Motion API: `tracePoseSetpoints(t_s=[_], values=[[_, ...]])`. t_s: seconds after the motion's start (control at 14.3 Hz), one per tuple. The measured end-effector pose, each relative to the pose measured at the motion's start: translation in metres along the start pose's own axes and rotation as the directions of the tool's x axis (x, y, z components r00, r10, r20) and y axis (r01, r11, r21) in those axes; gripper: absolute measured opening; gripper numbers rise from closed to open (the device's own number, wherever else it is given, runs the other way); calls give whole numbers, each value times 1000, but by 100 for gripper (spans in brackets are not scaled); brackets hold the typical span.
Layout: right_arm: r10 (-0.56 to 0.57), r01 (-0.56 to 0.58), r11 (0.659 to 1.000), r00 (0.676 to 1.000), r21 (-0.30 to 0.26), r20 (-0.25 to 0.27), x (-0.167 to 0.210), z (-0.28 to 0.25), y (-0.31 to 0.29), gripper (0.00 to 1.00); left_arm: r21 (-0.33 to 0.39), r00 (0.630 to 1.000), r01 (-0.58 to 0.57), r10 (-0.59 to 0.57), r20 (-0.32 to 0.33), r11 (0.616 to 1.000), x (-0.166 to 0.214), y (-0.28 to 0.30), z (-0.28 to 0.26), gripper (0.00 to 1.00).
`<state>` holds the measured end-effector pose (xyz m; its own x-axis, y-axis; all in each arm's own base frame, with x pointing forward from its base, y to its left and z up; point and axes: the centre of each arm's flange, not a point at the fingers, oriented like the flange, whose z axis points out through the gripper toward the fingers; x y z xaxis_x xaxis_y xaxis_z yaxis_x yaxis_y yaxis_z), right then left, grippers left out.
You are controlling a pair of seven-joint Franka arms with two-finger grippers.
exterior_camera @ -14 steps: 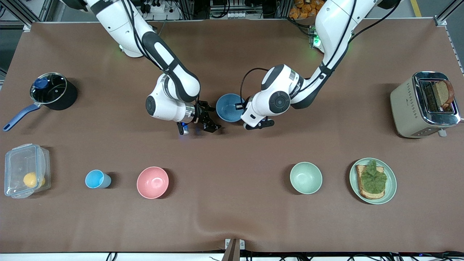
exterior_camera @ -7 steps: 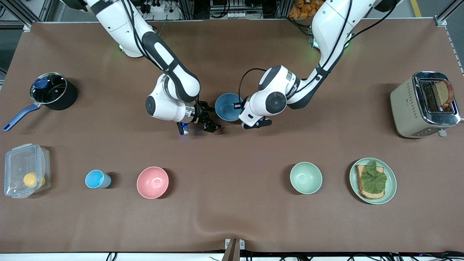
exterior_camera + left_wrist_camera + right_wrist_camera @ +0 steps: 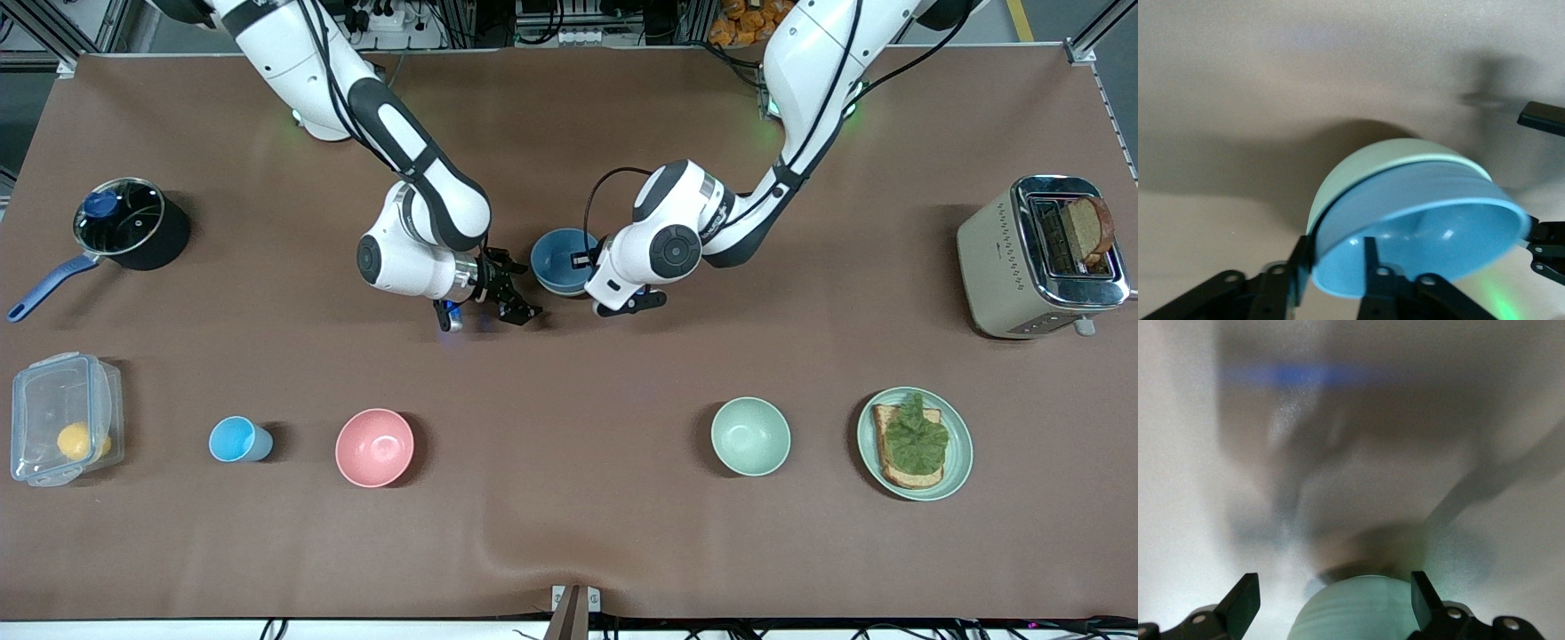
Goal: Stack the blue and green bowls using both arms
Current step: 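Lower the blue bowl into the green bowl with the left gripper, then open the left gripper and lift it off the stacked bowls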
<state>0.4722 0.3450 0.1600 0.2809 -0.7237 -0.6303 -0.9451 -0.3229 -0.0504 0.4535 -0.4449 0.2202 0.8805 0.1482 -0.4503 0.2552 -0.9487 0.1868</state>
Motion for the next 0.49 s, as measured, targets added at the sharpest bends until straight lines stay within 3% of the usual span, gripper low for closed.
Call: tracePoseSetpoints(t_s=[0.35, 0.49], values=[[0, 0, 1000, 1000, -1, 0, 0, 0, 0, 100, -12, 1000, 23, -23, -9, 1000, 1, 5, -7, 93], [1, -1, 1000, 1000, -2, 0, 1, 1, 1, 100, -26, 999, 29, -30, -24, 999, 0, 9, -18, 100]])
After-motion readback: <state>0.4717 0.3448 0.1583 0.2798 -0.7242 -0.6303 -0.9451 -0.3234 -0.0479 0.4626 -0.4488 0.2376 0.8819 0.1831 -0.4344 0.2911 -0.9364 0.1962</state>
